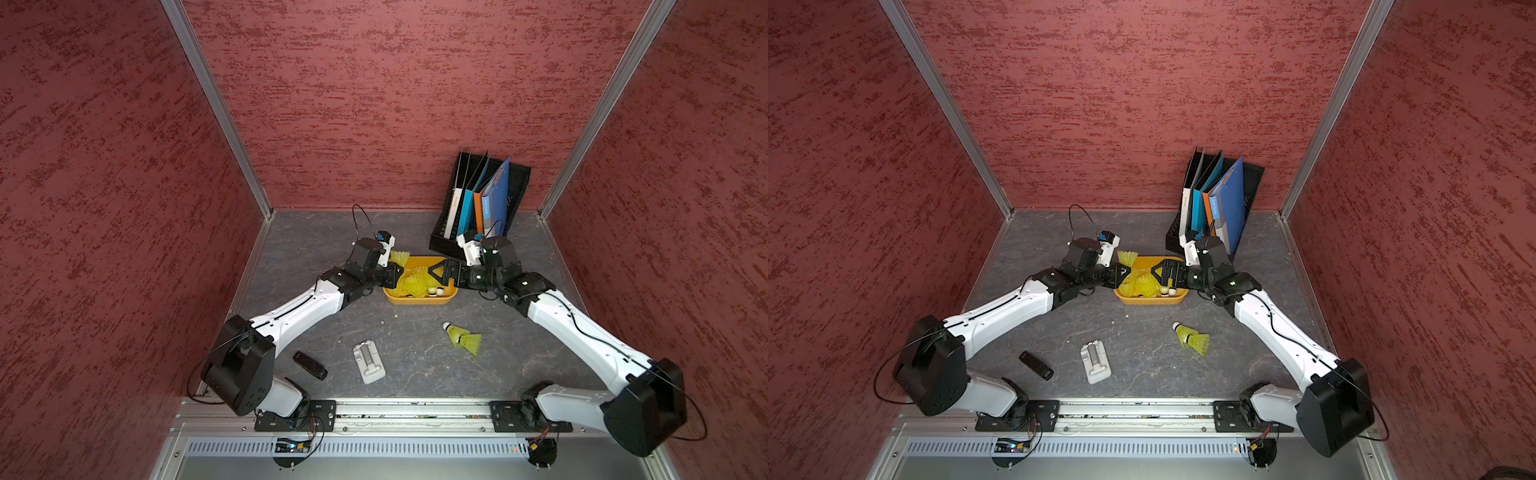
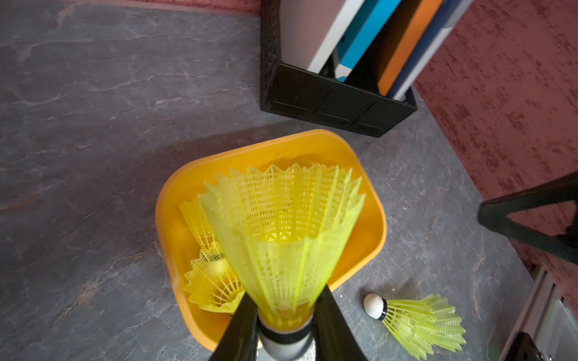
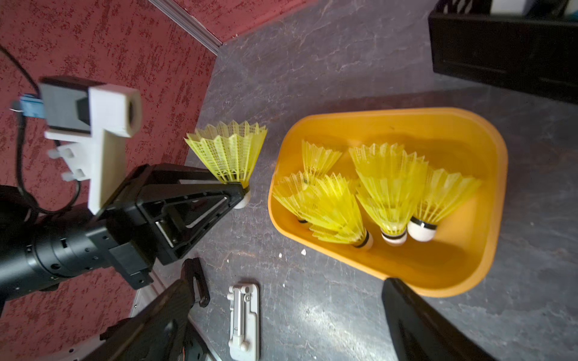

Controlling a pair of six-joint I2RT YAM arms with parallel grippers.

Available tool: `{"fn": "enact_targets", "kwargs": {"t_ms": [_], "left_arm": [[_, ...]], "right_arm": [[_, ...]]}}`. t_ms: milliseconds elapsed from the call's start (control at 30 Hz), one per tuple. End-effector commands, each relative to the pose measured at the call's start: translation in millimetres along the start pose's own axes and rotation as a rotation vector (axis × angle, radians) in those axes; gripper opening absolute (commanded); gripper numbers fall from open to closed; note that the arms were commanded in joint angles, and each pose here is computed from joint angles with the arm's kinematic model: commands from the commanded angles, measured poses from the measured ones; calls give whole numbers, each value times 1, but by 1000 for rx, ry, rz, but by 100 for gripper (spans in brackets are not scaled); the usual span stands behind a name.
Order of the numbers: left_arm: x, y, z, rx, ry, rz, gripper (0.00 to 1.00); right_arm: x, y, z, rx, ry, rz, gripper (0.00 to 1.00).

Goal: Put the shuttlecocks into the storage box
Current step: Place the shuttlecock in the storage box.

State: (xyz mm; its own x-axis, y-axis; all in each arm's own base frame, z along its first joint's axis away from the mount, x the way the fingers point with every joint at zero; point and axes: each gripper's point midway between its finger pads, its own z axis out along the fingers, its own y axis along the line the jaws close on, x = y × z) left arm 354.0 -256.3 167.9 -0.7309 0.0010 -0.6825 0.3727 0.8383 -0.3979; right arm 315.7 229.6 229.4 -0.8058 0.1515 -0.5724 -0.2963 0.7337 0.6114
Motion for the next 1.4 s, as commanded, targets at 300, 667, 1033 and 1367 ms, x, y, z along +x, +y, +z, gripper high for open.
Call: {"fn": "enact_targets", "kwargs": {"t_ms": [300,667,1033,1367], "left_arm": [[1,32,32,-92,50,-162,20],[8,35,41,-156,109,-141,20],[22,40,48,-185,156,-154,20],[24,40,51,-185,167,-148,21]], "right_arm": [[-10,10,13,19,-33,-30,99],[-4,4,12,40,-28,-18,98],[-5,6,10,31,-34,-12,98],[-3,6,8,31,-32,-12,98]]}}
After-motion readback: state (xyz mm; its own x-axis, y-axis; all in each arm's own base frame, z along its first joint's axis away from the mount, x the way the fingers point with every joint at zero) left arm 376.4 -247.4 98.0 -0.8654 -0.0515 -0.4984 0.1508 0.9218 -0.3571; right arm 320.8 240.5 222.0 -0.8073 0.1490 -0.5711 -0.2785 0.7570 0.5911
